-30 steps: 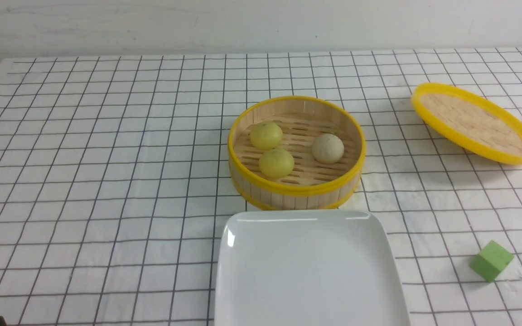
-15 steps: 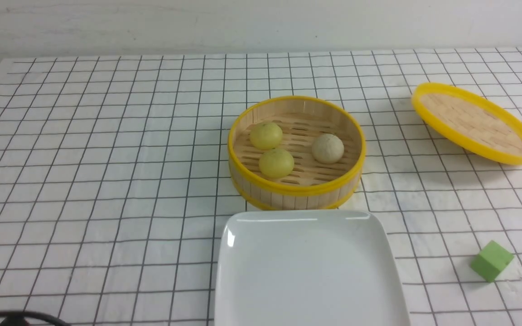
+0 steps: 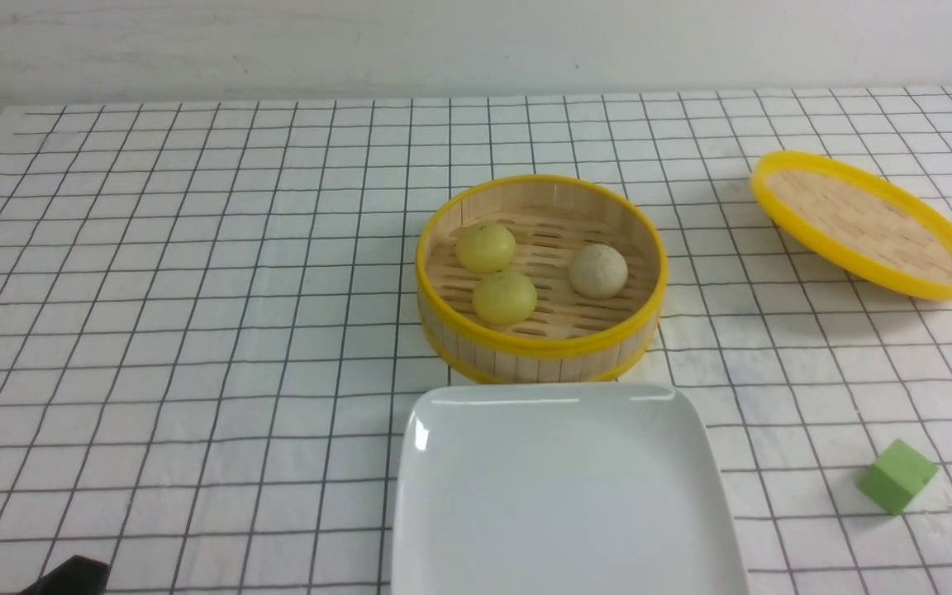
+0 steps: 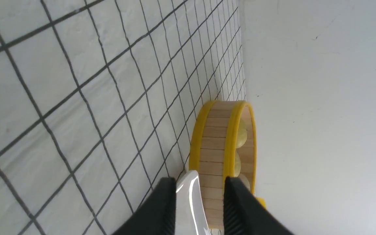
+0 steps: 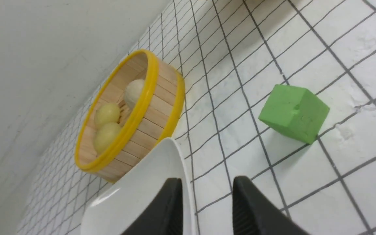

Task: Put the steamed buns into the plate on the white-black tablecloth.
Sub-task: 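Reach toward a bun in the bamboo steamer with the right gripper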

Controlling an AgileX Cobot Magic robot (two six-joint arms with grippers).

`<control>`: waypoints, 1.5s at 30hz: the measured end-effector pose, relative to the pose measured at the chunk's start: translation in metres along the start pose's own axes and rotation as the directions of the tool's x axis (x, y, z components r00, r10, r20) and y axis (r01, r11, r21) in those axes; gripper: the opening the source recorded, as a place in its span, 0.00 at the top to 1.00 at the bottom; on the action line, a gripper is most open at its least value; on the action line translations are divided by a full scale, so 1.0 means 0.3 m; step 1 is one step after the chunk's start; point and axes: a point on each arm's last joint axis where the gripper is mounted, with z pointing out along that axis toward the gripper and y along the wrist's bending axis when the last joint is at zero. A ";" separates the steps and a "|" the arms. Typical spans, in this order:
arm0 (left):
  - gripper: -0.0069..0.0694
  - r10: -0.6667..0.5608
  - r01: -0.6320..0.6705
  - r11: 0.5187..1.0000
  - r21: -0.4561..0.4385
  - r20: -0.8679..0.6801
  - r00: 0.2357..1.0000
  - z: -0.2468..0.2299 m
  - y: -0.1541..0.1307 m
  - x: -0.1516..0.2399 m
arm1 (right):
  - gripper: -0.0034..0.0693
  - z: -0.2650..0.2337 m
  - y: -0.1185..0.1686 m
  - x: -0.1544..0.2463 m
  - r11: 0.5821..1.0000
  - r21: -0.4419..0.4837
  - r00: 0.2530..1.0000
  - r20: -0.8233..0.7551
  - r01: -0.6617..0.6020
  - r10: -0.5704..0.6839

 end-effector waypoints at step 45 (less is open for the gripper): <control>0.74 0.391 -0.803 0.507 -0.313 -0.747 0.538 0.228 -0.289 -0.089 | 0.45 1.190 0.597 -0.095 0.677 -0.112 0.385 -0.750 0.728 -0.538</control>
